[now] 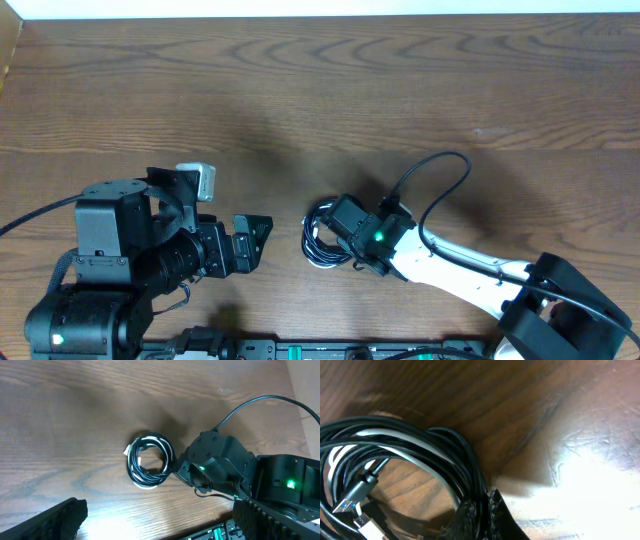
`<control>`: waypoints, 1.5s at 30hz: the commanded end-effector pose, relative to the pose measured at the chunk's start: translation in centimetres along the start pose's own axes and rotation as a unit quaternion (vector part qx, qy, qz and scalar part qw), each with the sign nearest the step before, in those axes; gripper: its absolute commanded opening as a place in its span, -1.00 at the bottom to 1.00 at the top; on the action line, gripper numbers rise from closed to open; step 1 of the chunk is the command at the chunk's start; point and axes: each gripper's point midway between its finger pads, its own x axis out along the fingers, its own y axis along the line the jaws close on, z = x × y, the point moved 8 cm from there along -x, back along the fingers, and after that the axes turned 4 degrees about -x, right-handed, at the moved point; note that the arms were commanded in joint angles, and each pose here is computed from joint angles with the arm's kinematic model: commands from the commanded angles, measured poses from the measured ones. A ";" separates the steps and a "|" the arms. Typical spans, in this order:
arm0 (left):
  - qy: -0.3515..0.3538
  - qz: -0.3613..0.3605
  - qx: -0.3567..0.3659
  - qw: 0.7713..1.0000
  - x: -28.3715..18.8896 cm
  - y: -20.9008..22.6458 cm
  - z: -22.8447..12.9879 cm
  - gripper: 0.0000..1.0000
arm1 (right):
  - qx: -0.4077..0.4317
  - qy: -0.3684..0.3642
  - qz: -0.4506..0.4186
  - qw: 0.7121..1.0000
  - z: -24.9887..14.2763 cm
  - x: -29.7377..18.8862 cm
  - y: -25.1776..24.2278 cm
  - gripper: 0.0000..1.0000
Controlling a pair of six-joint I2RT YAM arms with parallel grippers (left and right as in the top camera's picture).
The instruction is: Untangle cables
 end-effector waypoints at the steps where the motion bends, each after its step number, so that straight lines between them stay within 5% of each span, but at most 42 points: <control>1: -0.003 0.003 0.008 1.000 -0.2 -0.1 0.0 0.98 | -0.106 -0.025 0.015 0.994 0.3 0.3 0.5 -0.98; 7: -0.001 0.003 0.007 1.000 -0.2 -0.1 0.0 0.98 | -0.386 -0.071 0.071 0.917 2.9 -3.2 4.5 -0.97; 10: -0.001 0.003 0.007 1.000 -0.2 -0.1 0.0 0.98 | -0.449 -0.110 0.061 0.884 5.4 -6.7 5.9 -0.97; 15: 0.000 0.004 0.008 1.000 -0.2 -0.1 -0.1 0.98 | -0.411 -0.177 0.031 0.894 11.3 -13.1 6.2 -0.98; 21: 0.000 0.006 0.014 1.000 -0.2 0.0 0.0 0.97 | -0.473 -0.227 0.099 0.846 12.5 -18.9 8.2 -0.97; 29: -0.001 0.015 0.013 1.000 -0.1 0.2 0.0 0.98 | -0.456 -0.359 0.199 0.790 14.1 -28.4 11.0 -0.97; 30: -0.001 0.015 0.013 1.000 -0.1 0.2 -0.1 0.98 | -0.454 -0.368 0.202 0.785 14.2 -29.0 11.1 -0.76; 34: -0.001 0.015 0.014 1.000 -0.1 0.2 0.0 0.98 | -0.453 -0.363 0.190 0.792 14.7 -28.7 10.8 0.60; 36: -0.001 0.015 0.013 1.000 -0.1 0.2 -0.1 0.98 | -0.462 -0.332 0.157 0.807 14.9 -27.1 10.0 0.99; 40: -0.001 0.015 0.013 1.000 -0.1 0.2 -0.1 0.98 | -0.457 -0.249 0.027 0.854 15.5 -22.3 7.4 0.99; 45: -0.001 0.015 0.013 1.000 -0.1 0.2 -0.1 0.98 | -0.526 -0.070 -0.008 0.847 13.7 -15.9 6.3 0.99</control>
